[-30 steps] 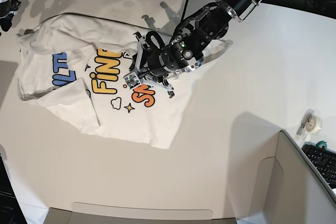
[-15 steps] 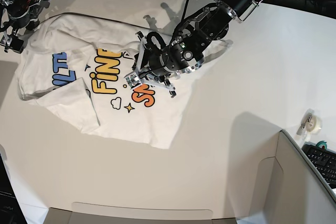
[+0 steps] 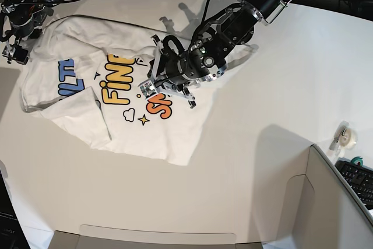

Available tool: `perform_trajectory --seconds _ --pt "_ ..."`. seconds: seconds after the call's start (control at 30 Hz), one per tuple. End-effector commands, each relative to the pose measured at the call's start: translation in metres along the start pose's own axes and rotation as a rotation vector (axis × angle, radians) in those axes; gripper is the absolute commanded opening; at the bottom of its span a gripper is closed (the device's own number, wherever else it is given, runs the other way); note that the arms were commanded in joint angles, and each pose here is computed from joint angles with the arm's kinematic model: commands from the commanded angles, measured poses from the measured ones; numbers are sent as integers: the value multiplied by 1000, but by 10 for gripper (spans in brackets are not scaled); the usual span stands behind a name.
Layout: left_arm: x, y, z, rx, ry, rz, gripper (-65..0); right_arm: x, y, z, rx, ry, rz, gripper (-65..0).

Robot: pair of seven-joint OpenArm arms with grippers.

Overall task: Layout the t-shirt on the table in an organized manner, then fold the t-shirt properly
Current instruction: 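Grasp the shirt edge beside the blue print with the right gripper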

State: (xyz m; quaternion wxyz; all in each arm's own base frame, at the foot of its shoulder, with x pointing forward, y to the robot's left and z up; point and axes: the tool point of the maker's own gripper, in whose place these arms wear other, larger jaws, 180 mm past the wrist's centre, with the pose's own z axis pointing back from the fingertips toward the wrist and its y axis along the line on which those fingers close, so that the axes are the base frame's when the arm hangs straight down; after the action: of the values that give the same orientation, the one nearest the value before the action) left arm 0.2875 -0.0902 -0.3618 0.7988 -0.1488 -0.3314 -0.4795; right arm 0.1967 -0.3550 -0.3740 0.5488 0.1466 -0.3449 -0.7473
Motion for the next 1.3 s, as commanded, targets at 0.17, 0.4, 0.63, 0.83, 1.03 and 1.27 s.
perform_trajectory --seconds 0.17,0.4,0.63,0.83,1.03,1.27 --pt "17 8 4 20 -47 -6 -521 -9 -9 -2 -34 41 -12 -295" --pt "17 8 4 20 -50 -6 -521 -16 -6 -4 -6 77 -25 -470" --pt "18 8 4 20 -52 -6 -521 -28 -25 -14 -40 136 -64 -468" --pt "18 8 4 20 -52 -6 -521 -29 -34 -13 -63 143 -59 -469" --pt "18 8 5 21 -53 -7 -521 -26 -43 -10 -83 135 -56 -469" --pt "18 7 4 19 -54 -10 -521 -26 -41 -7 -45 150 -81 -469"
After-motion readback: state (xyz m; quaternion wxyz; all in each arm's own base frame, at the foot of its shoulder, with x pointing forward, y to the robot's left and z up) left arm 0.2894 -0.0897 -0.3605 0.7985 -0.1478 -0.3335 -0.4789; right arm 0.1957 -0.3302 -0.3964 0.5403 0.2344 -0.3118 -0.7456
